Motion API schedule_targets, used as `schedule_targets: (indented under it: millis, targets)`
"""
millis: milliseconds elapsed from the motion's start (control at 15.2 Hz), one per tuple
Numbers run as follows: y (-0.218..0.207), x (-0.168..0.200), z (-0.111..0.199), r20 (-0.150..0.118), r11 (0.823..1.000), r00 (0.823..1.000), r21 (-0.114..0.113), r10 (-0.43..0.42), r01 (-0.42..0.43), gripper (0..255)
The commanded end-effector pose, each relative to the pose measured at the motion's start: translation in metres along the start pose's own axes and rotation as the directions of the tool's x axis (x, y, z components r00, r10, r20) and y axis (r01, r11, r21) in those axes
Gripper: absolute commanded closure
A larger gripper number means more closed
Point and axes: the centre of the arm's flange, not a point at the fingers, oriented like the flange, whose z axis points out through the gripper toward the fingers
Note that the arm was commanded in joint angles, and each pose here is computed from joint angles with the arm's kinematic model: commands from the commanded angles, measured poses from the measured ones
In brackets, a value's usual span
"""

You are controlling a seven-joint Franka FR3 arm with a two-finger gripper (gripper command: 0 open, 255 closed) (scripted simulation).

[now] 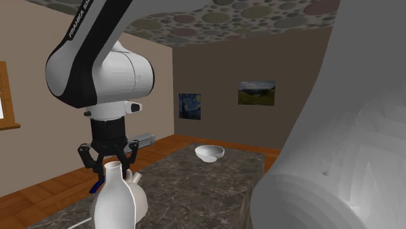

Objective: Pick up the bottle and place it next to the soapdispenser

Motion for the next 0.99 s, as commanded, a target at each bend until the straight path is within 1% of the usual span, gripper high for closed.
schedule_targets:
  millis: [0,198,264,594,858,924]
  targets:
    - [0.0,0.0,0.0,-0.001,1.0,1.0,0.0,0.0,0.0,255]
    - [0.0,0.0,0.0,-0.001,1.0,1.0,0.0,0.0,0.0,255]
    - [0.0,0.0,0.0,-0.001,1.0,1.0,0.0,0.0,0.0,0]
    - [0.0,0.0,0.0,-0.001,1.0,1.0,0.0,0.0,0.0,0]
    - [0.0,0.0,-0.05,-0.001,1.0,1.0,0.0,0.0,0.0,0]
    - [0.0,0.0,-0.05,-0.001,1.0,1.0,0.0,0.0,0.0,0]
